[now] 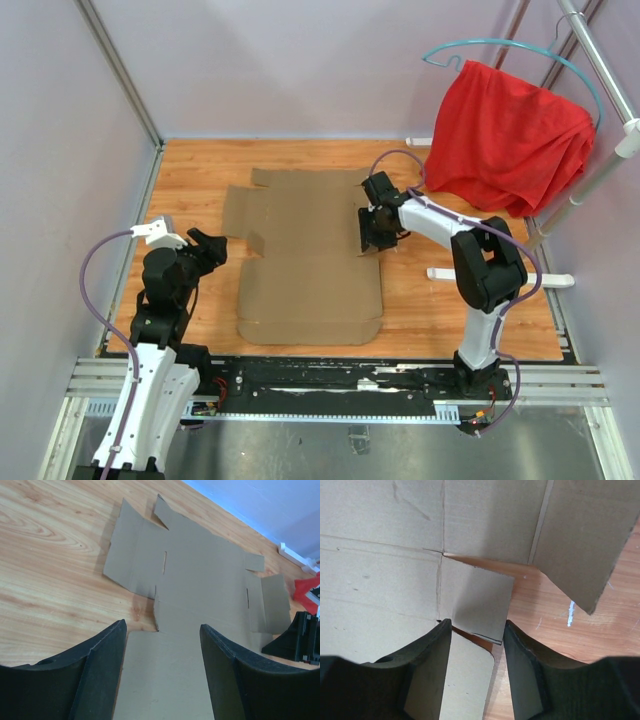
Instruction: Fold the paper box
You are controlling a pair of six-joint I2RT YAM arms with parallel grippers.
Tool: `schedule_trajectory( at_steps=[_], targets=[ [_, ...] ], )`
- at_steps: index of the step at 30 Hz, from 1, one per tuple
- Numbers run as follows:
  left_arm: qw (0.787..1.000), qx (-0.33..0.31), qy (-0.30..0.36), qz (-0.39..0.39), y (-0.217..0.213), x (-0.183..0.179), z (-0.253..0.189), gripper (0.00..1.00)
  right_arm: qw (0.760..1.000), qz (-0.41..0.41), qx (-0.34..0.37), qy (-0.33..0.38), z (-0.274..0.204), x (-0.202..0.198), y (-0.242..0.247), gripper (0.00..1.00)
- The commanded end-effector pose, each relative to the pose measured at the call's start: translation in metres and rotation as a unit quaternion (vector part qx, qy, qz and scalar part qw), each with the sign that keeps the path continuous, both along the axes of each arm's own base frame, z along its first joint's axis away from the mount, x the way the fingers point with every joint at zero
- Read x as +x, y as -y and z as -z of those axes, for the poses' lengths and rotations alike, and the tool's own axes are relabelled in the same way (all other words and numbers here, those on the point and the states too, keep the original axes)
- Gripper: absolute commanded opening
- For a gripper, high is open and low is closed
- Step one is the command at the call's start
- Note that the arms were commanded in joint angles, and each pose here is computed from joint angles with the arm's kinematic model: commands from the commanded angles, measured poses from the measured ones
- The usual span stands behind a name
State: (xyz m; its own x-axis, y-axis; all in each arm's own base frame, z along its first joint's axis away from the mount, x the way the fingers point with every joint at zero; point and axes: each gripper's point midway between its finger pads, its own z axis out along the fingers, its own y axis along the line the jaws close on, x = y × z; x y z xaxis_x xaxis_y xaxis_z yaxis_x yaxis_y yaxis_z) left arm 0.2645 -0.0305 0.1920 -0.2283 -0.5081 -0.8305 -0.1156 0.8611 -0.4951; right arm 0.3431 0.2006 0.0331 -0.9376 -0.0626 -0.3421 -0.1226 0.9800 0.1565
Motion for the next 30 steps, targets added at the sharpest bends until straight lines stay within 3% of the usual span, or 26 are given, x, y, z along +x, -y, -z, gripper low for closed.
schedule_trajectory(
  at_steps=[1,12,30],
  targets=[
    [1.000,-0.001,0.011,0.009,0.003,0.001,-0.005,0.66,0.999,-0.017,-0.040,0.019,-0.009,0.005,-0.006,0.46],
    [1.000,-0.003,0.013,0.017,0.006,0.001,-0.006,0.66,0.983,-0.060,-0.162,0.067,-0.030,0.016,-0.017,0.41],
    [1.000,-0.005,0.015,0.023,0.009,0.001,-0.007,0.66,0.969,-0.122,-0.209,0.051,0.002,0.016,-0.065,0.40]
  ],
)
